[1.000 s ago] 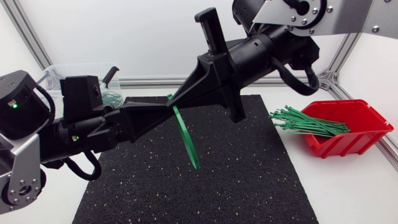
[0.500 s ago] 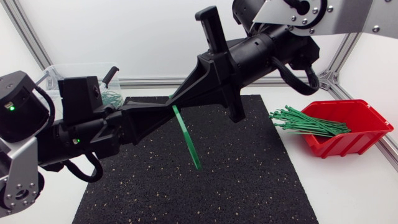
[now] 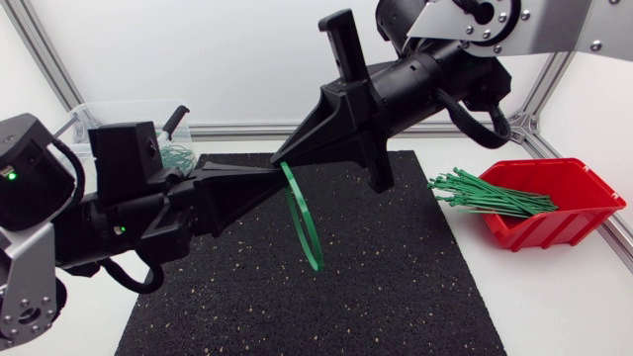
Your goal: Take a green cable tie from the red box, thread the tail through the head to close it, then place it in the transparent bin on the left.
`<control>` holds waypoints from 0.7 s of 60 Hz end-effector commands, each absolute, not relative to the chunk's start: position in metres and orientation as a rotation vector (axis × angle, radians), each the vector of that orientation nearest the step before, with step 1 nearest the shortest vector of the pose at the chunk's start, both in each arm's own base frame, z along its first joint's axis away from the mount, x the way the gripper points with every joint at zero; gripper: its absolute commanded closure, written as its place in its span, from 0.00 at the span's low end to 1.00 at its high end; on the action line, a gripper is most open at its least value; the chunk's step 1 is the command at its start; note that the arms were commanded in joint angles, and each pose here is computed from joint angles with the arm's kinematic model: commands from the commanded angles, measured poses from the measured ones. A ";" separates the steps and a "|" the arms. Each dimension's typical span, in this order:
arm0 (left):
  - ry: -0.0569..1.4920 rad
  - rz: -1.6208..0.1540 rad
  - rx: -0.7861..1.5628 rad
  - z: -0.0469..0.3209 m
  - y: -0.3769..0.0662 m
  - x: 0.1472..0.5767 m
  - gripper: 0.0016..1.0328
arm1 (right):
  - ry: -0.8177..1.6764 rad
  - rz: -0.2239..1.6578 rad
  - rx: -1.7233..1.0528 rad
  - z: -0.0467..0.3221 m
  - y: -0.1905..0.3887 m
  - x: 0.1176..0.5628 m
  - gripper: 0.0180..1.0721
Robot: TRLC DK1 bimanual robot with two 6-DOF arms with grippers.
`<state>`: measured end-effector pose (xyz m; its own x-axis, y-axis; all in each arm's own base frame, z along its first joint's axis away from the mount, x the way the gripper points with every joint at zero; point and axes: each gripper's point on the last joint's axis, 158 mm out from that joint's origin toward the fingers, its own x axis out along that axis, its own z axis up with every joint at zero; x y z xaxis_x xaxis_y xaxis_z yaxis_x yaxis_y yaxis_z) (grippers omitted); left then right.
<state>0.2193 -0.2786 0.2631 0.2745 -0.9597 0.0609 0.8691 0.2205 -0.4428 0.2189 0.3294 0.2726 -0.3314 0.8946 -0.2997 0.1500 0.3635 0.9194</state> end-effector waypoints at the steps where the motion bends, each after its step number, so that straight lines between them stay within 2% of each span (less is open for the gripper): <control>1: 0.180 -1.342 -0.400 0.277 -0.279 0.202 0.97 | 1.783 0.946 0.971 0.250 0.326 0.232 0.95; 14: 0.175 -1.335 -0.375 0.275 -0.278 0.203 0.97 | 1.784 0.958 0.956 0.251 0.329 0.227 0.93; 22: 0.176 -1.322 -0.358 0.272 -0.276 0.206 0.97 | 1.776 0.983 0.933 0.257 0.331 0.219 0.66; 26: 0.177 -1.311 -0.347 0.271 -0.274 0.209 0.97 | 1.773 0.989 0.927 0.259 0.331 0.216 0.63; 31: 0.180 -1.311 -0.335 0.269 -0.274 0.210 0.97 | 1.767 0.998 0.923 0.262 0.331 0.214 0.52; 42: 0.163 -1.287 -0.298 0.266 -0.268 0.218 0.97 | 1.741 1.014 0.917 0.269 0.328 0.211 0.44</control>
<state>0.2191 -0.2710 0.2545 0.2783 -0.9603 0.0200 0.8925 0.2508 -0.3749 0.2144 0.3313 0.2728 -0.3327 0.8897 -0.3125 0.1344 0.3727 0.9182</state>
